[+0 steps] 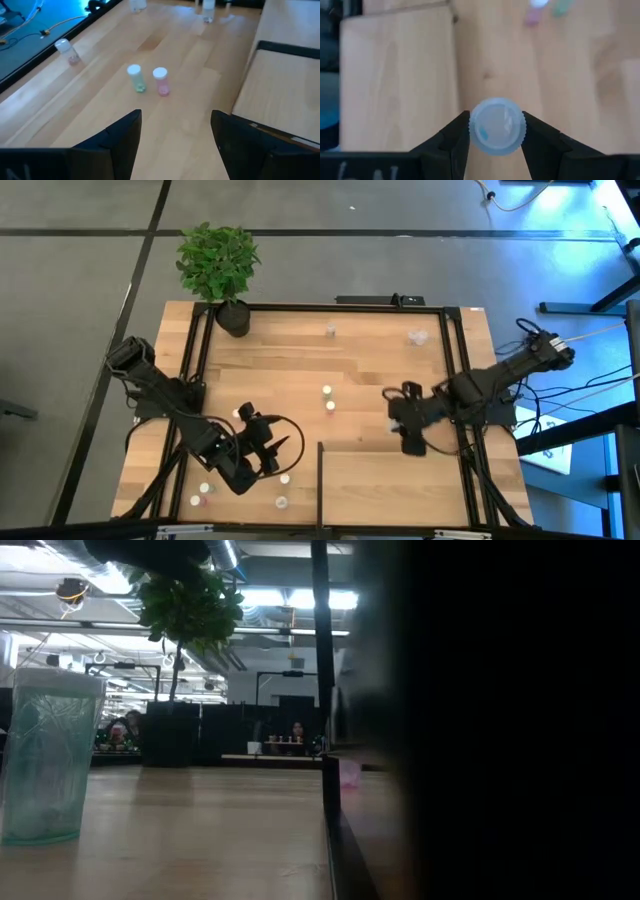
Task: Pick and place medicine bottles onto shelf by color
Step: Put the left white pill bottle on the shelf
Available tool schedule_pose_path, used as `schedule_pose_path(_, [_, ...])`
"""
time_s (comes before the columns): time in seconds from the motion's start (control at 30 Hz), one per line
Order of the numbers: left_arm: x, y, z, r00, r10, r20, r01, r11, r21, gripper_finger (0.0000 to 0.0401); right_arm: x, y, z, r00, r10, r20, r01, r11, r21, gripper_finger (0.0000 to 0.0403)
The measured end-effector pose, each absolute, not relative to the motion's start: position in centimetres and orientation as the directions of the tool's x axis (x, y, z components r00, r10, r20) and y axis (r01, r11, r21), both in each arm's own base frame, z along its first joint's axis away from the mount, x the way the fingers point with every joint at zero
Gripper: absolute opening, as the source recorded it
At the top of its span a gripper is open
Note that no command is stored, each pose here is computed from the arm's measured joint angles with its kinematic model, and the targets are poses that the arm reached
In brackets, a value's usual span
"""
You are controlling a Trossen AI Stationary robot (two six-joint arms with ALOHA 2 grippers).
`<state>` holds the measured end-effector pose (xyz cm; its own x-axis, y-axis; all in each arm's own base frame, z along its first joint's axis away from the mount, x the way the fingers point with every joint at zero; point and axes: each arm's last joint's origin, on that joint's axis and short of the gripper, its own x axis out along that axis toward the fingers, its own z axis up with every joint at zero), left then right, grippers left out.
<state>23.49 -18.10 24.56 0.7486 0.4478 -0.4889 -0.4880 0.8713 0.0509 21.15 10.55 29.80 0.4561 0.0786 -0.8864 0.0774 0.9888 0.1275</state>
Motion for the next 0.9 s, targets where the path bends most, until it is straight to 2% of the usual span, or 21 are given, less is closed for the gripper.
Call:
schedule_pose_path(0.3, [23.1, -19.6, 25.1, 0.806, 0.415, -0.423, -0.469, 0.883, -0.027, 0.0232, 17.7, 15.8, 29.0, 0.471, 0.111, -0.875, -0.026, 0.993, 0.112, 0.0157])
schedule_pose_path(0.53, [22.6, -21.6, 25.8, 0.868, 0.324, -0.376, -0.371, 0.927, -0.057, 0.0232, 14.6, 19.6, 28.3, 0.491, 0.117, -0.863, -0.039, 0.993, 0.112, 0.0157])
schedule_pose_path(0.73, [22.2, -23.1, 26.6, 0.909, 0.252, -0.331, -0.292, 0.953, -0.077, 0.0232, 13.9, 22.4, 26.2, 0.465, 0.109, -0.879, 0.024, 0.991, 0.135, 0.0157])
schedule_pose_path(0.9, [21.8, -24.0, 27.0, 0.93, 0.2, -0.308, -0.231, 0.971, -0.067, 0.0232, 13.6, 24.9, 24.5, 0.469, 0.141, -0.872, -0.023, 0.989, 0.148, 0.0157])
